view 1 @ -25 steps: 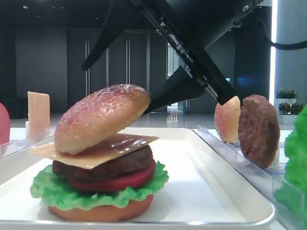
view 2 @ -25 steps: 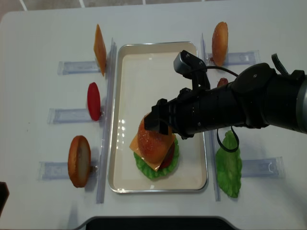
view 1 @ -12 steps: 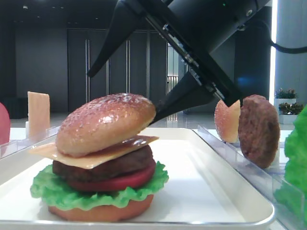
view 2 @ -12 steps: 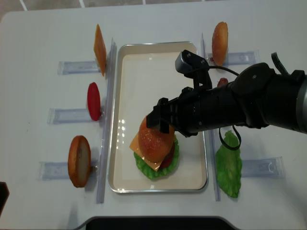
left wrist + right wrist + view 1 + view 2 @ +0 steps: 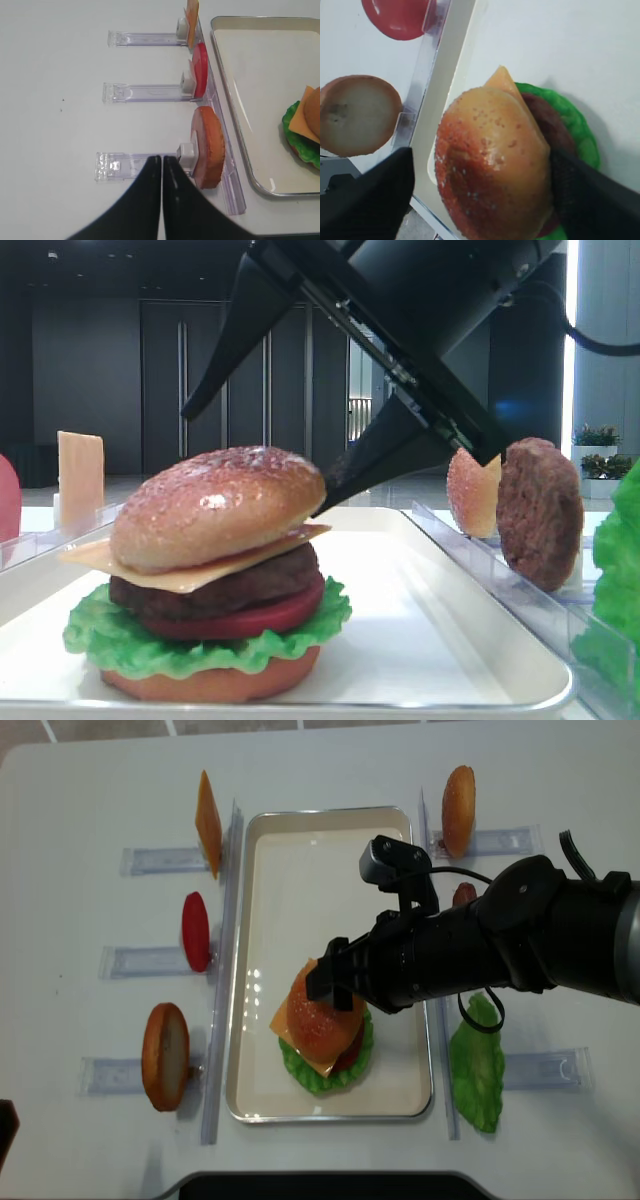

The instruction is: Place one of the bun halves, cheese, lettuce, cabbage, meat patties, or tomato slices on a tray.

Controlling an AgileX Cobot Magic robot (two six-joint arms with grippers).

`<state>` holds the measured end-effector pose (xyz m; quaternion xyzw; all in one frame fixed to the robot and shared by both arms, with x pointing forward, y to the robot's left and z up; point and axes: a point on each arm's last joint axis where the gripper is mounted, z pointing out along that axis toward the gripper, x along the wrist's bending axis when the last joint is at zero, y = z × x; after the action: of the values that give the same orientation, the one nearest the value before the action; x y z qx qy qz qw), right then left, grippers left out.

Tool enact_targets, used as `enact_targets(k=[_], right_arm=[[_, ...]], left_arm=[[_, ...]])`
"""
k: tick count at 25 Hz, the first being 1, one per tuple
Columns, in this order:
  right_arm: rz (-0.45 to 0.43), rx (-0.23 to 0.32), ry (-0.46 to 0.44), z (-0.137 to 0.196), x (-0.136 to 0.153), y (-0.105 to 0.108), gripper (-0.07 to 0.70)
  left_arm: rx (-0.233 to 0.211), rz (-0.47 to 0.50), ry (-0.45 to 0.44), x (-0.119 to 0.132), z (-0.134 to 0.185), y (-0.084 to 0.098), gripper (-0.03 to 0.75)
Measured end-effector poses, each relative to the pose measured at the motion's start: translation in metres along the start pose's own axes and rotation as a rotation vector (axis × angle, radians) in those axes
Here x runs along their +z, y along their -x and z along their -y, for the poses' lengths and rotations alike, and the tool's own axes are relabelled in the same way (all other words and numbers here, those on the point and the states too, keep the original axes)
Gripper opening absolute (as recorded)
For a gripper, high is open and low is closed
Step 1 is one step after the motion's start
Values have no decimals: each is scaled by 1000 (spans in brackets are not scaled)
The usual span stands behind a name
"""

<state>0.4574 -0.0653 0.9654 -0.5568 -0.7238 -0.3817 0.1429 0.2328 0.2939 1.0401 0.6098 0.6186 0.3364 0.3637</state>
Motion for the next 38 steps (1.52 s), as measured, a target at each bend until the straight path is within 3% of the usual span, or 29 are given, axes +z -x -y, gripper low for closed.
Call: enact_targets(k=[16, 23, 31, 38], right_arm=[[44, -35, 0, 0, 0, 4, 529], [33, -59, 23, -5, -9, -4, 529], [83, -73, -42, -2, -11, -2, 529], [107, -109, -117, -16, -19, -18, 529]], left_arm=[[0, 0, 0, 0, 0, 0, 0], [0, 0, 0, 0, 0, 0, 0], [0, 0, 0, 0, 0, 0, 0], [0, 0, 0, 0, 0, 0, 0]])
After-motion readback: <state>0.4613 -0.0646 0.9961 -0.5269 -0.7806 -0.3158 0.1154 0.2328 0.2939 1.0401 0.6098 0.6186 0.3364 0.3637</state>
